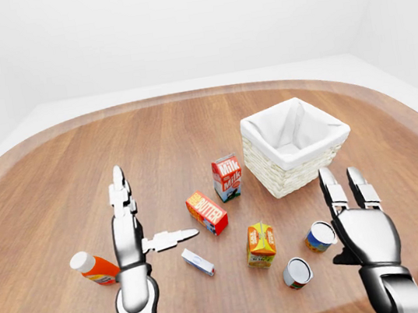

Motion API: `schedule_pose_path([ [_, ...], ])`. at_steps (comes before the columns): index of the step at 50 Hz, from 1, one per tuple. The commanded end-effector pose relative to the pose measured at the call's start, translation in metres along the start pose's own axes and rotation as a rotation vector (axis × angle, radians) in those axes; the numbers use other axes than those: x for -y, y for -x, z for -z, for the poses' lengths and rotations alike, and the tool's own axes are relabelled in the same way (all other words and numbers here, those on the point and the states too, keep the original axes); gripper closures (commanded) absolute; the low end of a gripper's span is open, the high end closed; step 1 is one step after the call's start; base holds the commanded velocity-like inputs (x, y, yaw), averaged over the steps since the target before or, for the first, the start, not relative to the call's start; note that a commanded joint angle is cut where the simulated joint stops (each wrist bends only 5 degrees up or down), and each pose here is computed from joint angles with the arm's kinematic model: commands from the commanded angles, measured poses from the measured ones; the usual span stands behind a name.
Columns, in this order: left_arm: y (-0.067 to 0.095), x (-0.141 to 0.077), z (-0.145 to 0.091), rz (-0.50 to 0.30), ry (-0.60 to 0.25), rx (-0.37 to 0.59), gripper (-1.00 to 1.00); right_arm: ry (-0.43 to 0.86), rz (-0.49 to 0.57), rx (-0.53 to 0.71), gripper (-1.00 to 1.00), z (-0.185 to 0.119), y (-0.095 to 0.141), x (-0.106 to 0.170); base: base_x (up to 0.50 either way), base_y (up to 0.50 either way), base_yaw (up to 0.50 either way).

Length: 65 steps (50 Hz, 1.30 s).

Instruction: Pick up the alphabet soup and the tomato sauce, and put them in the basket.

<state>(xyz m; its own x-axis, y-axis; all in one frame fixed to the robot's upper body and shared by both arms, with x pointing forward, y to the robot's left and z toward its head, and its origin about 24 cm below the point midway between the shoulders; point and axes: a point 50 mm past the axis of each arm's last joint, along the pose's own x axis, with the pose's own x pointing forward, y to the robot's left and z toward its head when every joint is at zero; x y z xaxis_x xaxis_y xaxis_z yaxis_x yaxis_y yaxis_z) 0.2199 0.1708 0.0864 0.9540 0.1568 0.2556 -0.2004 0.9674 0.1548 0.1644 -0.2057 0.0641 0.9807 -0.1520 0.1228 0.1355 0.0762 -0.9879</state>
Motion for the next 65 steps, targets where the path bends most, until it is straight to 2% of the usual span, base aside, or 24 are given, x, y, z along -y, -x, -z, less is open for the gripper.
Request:
schedule_pose_path([
  [1, 0.0, -0.001, -0.001, -0.004, 0.002, 0.005, -1.0, 0.02, -0.003, 0.033, -1.0, -0.003, -0.001, -0.006, 0.0, 0.0, 0.0],
  [23, -0.002, -0.001, 0.0, -0.009, 0.007, 0.002, -1.0, 0.036, -0.026, 0.066, -1.0, -0.002, -0.015, -0.024, 0.0, 0.0, 0.0],
  [36, -0.002, -0.001, 0.006, -0.008, 0.003, -0.024, -1.0, 0.054, -0.037, 0.08, -1.0, 0.0, -0.017, -0.031, 0.0, 0.0, 0.0],
  [65, -0.001, 0.0, 0.004, -0.004, -0.002, -0.016, -1.0, 0.086, -0.07, 0.091, -1.0, 0.006, -0.022, -0.051, 0.0, 0.0, 0.0],
])
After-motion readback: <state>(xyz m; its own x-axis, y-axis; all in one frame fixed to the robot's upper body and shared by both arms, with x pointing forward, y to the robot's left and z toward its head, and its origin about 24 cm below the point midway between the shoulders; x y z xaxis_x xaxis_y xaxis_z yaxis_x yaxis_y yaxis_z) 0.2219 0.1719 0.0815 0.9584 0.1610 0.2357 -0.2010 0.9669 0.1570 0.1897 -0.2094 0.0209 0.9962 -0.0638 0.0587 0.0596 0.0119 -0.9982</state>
